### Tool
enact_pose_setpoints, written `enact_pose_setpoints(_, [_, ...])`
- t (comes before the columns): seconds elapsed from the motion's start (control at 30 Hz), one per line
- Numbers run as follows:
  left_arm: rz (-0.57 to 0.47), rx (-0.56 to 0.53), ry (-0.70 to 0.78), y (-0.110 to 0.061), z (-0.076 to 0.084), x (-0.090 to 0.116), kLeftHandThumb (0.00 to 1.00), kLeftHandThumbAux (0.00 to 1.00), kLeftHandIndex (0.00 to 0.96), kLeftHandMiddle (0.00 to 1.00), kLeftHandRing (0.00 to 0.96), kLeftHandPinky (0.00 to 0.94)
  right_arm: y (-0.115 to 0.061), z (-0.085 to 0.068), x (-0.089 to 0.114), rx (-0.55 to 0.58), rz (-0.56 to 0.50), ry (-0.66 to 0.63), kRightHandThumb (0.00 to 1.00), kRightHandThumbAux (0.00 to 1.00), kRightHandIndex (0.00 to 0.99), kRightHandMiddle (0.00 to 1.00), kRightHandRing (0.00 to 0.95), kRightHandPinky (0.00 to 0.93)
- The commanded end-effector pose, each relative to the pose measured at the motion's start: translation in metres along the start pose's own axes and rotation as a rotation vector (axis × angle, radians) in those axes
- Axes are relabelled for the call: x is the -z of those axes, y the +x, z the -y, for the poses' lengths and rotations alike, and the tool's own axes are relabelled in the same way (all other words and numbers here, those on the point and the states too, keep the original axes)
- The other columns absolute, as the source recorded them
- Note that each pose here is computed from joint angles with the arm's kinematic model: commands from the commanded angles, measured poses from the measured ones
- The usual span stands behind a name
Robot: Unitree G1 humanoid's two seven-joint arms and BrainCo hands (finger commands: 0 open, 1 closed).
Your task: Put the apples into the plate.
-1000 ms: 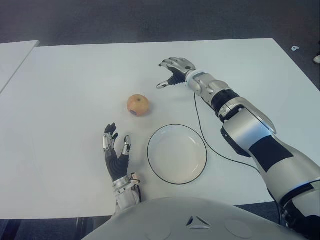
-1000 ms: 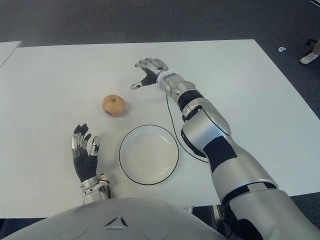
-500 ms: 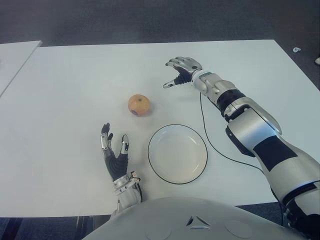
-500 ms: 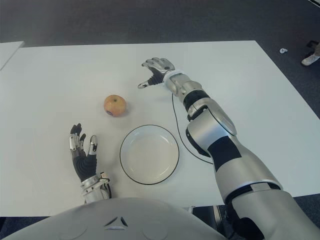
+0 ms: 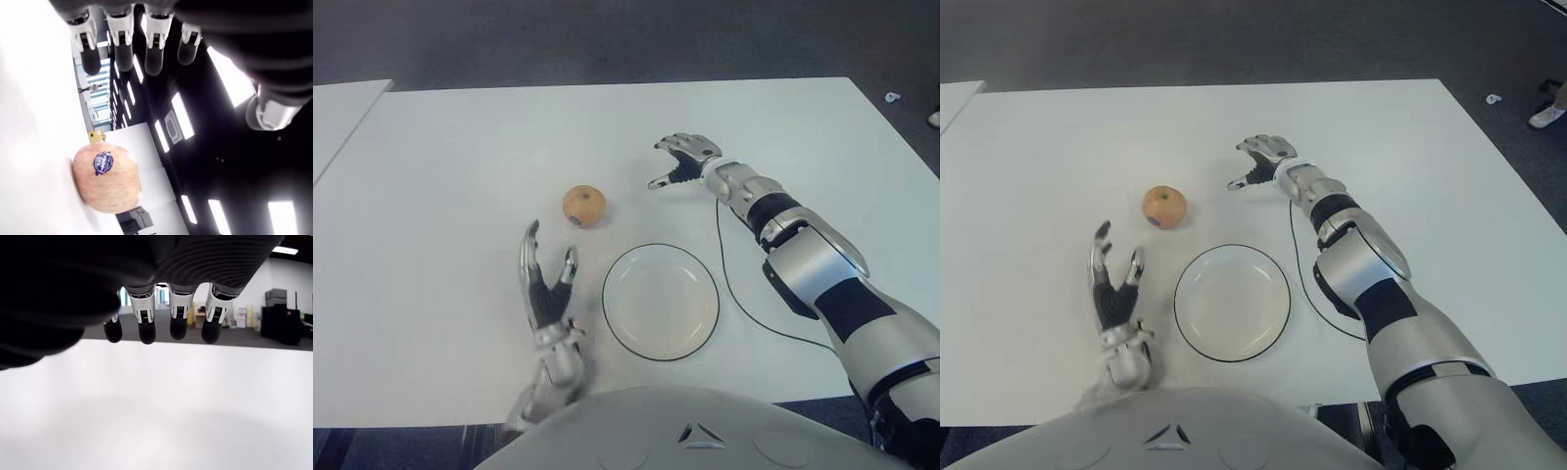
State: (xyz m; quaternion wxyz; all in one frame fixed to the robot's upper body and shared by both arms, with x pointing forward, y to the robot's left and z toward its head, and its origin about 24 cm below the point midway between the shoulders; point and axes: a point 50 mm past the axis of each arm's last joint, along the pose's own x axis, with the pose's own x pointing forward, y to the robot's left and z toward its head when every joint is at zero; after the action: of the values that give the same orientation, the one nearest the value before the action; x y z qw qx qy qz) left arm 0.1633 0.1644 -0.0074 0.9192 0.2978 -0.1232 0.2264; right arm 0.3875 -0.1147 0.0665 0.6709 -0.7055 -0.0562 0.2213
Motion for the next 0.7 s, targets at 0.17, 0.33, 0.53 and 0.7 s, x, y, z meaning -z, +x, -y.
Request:
enact_pose_setpoints(0.17, [0.148, 0.016, 0.635, 0.071, -0.052, 0.05, 0.319, 0.336, 0.119, 0.135, 0.115, 0.158, -0.03, -0.032, 0.054, -0.034, -0.187, 0.078, 0.164, 0.314, 0.0, 0.0, 0.0, 0.0])
enact_pose_setpoints(0.33, [0.156, 0.032, 0.677, 0.083, -0.053, 0.052, 0.306, 0.342, 0.136, 0.139, 0.121, 0.176, -0.05, -0.05, 0.074, 0.011, -0.256, 0.132, 0.207, 0.382, 0.0, 0.008, 0.008, 0.007])
enact_pose_setpoints(0.53, [0.178, 0.039, 0.668, 0.096, -0.049, 0.046, 0.282, 0.351, 0.152, 0.145, 0.129, 0.191, -0.068, -0.063, 0.085, 0.091, -0.264, 0.203, 0.295, 0.472, 0.0, 0.038, 0.045, 0.053])
enact_pose_setpoints(0.7, [0.219, 0.034, 0.65, 0.109, -0.045, 0.034, 0.272, 0.356, 0.156, 0.149, 0.138, 0.198, -0.077, -0.08, 0.088, 0.065, -0.327, 0.262, 0.337, 0.563, 0.013, 0.06, 0.065, 0.083])
